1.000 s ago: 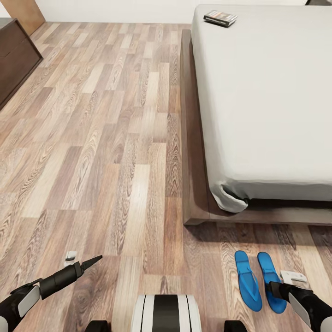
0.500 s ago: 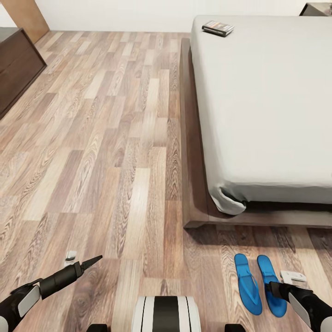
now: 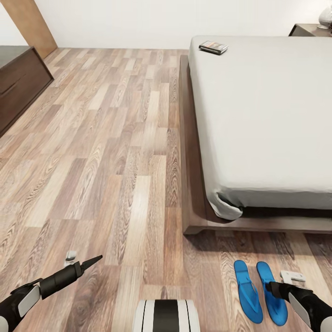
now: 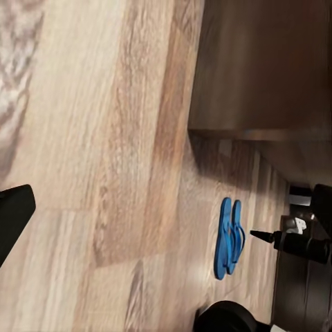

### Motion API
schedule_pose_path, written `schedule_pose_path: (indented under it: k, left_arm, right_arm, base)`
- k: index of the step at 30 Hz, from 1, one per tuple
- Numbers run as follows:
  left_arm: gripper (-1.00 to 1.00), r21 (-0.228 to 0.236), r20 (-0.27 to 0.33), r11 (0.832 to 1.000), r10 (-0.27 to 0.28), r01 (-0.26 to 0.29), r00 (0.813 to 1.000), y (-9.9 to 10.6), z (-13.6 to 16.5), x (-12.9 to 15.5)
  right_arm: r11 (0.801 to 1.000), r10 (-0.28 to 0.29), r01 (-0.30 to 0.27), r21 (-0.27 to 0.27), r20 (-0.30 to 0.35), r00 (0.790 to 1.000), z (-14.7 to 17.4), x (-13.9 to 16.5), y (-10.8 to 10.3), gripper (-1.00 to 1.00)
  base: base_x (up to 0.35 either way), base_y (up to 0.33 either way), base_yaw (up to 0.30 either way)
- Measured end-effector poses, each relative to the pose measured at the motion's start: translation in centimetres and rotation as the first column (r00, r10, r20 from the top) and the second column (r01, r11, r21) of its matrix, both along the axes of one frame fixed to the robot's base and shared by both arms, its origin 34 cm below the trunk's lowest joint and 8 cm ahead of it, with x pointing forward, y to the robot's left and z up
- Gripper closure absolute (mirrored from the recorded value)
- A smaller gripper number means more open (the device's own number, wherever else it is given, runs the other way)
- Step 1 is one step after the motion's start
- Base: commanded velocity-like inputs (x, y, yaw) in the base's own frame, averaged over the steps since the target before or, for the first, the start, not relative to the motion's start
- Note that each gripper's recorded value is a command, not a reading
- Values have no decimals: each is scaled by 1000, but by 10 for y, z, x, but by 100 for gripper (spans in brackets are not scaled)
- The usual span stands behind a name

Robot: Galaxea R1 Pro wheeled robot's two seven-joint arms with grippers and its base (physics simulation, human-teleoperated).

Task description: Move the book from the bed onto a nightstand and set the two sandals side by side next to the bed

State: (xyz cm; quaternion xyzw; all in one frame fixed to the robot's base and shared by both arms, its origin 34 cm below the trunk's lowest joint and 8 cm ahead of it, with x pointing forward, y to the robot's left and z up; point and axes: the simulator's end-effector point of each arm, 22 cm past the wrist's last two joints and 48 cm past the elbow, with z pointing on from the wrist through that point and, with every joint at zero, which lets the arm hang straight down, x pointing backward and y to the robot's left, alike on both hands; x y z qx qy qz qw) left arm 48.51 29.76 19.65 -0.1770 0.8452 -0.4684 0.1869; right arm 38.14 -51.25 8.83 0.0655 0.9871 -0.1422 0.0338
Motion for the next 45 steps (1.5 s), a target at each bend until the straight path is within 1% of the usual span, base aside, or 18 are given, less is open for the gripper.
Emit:
schedule_pose_path:
  k: [7, 9, 11, 15, 18, 20, 21, 24, 26, 27, 28, 29, 30, 31, 33, 36, 40, 45]
  left_arm:
    - [-100, 0, 27, 1000, 0, 0, 1000, -1, 12, 8]
    - [-100, -3, 35, 1000, 0, 0, 999, -3, 15, 10]
    - [-100, -4, 43, 1000, 1, 0, 999, -3, 19, 12]
    - [-100, -5, 59, 1000, 0, 0, 998, -4, 26, 17]
    - [-100, -17, 68, 1000, 1, 0, 998, -15, 29, 20]
    - [-100, -3, 69, 1000, 4, -3, 998, -16, 29, 22]
    - [-100, 31, 60, 999, 8, -10, 998, -13, 23, 23]
    - [-100, 49, 66, 999, 11, -14, 998, -12, 25, 27]
    - [-100, 53, 72, 998, 11, -15, 997, -11, 28, 28]
    - [-100, 54, 76, 998, 12, -16, 997, -11, 29, 29]
    - [-100, 56, 80, 998, 11, -16, 997, -11, 31, 30]
    - [-100, 58, 86, 998, 11, -16, 996, -11, 32, 31]
    - [-100, 65, 96, 998, 9, -16, 995, -10, 33, 31]
    - [-100, 79, 108, 997, 5, -13, 994, -8, 33, 29]
    - [-100, 106, 110, 994, 0, -12, 994, -3, 30, 21]
    - [-100, 171, 95, 985, -5, -11, 996, 11, 16, -5]
    - [-100, 245, 111, 969, -12, -16, 994, 25, 7, -29]
    - [-100, 258, 117, 966, -14, -16, 993, 27, 5, -34]
  right_arm:
    - [1000, 11, -12, 20, 64, 998, 10, 23, 5, -100]
    - [996, 30, -42, 82, 137, 990, 12, 42, 17, -100]
    - [992, 36, -55, 111, 165, 986, 15, 49, 23, -100]
    - [964, 46, -101, 246, 220, 974, 21, 62, 52, -100]
    - [918, 48, -142, 369, 251, 967, 28, 67, 81, -100]
    - [909, 47, -150, 389, 261, 964, 32, 70, 86, -100]
    - [892, 47, -162, 422, 269, 962, 35, 71, 94, -100]
    - [840, 45, -194, 507, 291, 956, 50, 73, 105, -100]
    - [781, -2, -181, 598, 292, 956, 66, 62, 104, -100]
    - [763, -25, -171, 624, 293, 956, 72, 60, 104, -100]
    - [724, -80, -147, 674, 293, 953, 81, 54, 106, -100]
    - [703, -112, -135, 699, 296, 949, 87, 53, 107, -100]
    - [640, -199, -107, 761, 299, 933, 101, 50, 112, -100]
    - [589, -265, -98, 802, 306, 915, 113, 50, 115, -100]
    - [555, -302, -102, 826, 314, 900, 124, 51, 117, -100]
    - [530, -326, -114, 841, 326, 887, 134, 54, 119, -100]
    - [519, -335, -127, 845, 337, 880, 141, 57, 120, -100]
    - [527, -328, -139, 838, 352, 877, 141, 57, 119, -100]
  base:
    - [0, 0, 0]
    - [0, 0, 0]
    - [0, 0, 0]
    - [0, 0, 0]
    - [0, 0, 0]
    - [0, 0, 0]
    - [0, 0, 0]
    - [0, 0, 0]
    - [0, 0, 0]
    - [0, 0, 0]
    - [0, 0, 0]
    - [0, 0, 0]
    - [0, 0, 0]
    - [0, 0, 0]
    - [0, 0, 0]
    - [0, 0, 0]
    - [0, 0, 0]
    - [0, 0, 0]
